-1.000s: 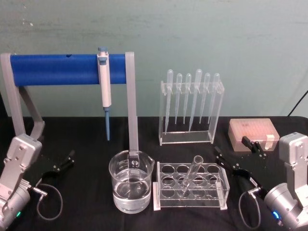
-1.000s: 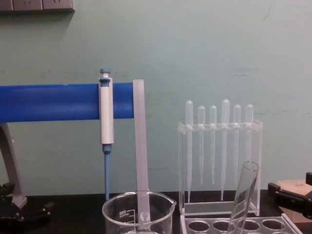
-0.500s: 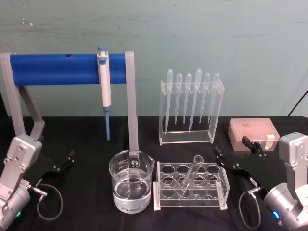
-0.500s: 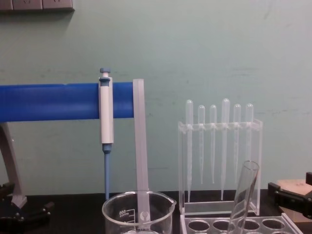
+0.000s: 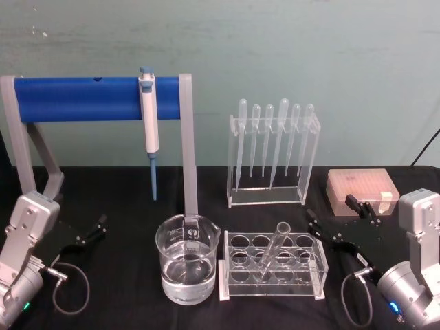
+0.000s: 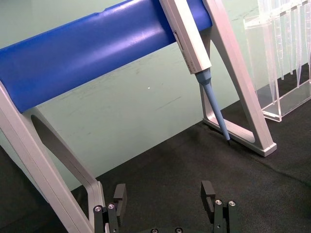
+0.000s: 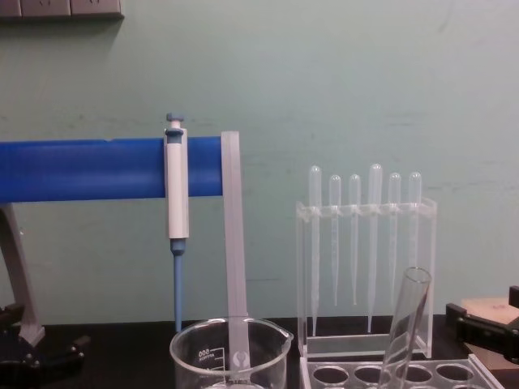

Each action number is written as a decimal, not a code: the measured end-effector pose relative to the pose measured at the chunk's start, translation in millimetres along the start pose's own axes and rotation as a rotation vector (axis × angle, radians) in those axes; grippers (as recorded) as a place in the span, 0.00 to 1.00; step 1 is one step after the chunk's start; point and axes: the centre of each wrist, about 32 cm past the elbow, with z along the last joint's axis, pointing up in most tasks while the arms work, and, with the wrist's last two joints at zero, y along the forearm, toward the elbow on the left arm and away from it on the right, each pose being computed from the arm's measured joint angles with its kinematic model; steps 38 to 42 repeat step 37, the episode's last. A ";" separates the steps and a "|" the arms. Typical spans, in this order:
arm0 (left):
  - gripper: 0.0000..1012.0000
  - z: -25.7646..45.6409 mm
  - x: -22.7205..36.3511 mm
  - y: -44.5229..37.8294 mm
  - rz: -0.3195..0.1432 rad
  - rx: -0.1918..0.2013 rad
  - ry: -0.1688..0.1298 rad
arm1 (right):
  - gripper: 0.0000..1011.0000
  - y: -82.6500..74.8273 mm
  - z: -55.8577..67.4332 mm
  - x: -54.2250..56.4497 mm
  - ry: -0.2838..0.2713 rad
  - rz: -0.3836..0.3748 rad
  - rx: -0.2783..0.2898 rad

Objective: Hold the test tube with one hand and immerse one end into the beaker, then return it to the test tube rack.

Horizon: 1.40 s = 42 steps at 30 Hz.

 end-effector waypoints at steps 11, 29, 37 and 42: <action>0.99 0.0 0.0 0.0 0.000 0.000 0.000 | 0.99 0.0 0.0 0.0 0.000 0.000 0.000; 0.99 0.0 0.0 0.0 0.000 0.000 0.000 | 0.99 0.0 0.0 0.0 0.000 0.000 0.000; 0.99 0.0 0.0 0.0 0.000 0.000 0.000 | 0.99 0.0 0.0 0.0 0.000 0.000 0.000; 0.99 0.0 0.0 0.0 0.000 0.000 0.000 | 0.99 0.0 0.0 0.0 0.000 0.000 0.000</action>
